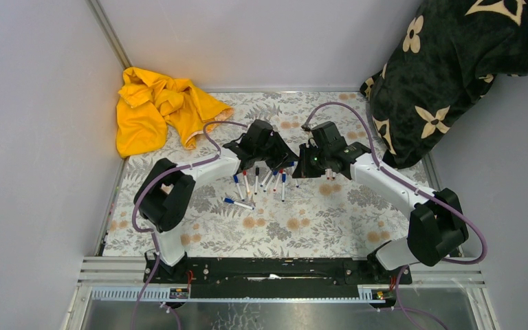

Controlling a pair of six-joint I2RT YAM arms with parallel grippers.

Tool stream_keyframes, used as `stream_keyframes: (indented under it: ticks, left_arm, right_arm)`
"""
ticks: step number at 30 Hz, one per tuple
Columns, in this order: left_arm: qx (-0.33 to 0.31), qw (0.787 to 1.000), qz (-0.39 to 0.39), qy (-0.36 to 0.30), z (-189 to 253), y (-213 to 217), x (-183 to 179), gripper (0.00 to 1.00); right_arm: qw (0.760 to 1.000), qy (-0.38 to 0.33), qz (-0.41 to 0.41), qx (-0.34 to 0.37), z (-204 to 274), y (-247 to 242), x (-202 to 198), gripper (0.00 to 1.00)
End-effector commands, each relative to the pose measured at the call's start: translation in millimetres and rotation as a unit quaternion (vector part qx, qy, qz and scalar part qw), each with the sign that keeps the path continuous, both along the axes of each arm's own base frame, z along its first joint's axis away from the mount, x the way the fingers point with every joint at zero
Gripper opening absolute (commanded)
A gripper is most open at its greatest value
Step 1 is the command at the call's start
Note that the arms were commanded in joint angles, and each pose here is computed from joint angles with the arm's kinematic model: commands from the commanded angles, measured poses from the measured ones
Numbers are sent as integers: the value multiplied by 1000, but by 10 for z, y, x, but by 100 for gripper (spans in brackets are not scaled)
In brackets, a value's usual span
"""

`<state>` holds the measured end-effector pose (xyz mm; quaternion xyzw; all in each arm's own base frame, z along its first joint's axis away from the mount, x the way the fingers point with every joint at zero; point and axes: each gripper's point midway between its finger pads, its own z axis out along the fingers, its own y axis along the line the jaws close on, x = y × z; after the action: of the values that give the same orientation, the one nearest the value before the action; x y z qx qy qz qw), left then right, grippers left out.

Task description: Open the pen caps

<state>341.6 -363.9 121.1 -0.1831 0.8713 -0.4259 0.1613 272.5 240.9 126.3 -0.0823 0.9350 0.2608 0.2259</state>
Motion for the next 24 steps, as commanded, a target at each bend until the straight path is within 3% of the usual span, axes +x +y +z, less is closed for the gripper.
stream_keyframes:
  ticks: [1,11,24]
  left_arm:
    - [-25,999,-1,-23,136,-70,34,39]
    - [-18,999,-2,-28,113,-24,1,31]
    - [-17,999,1,-36,135,14,-24,9]
  right_arm:
    - [1000,-15,6,26,152,81,78,0]
    - [1000,-8,-1,22,79,13,46,0]
    - [999,-4,0,33,77,-2,19,3]
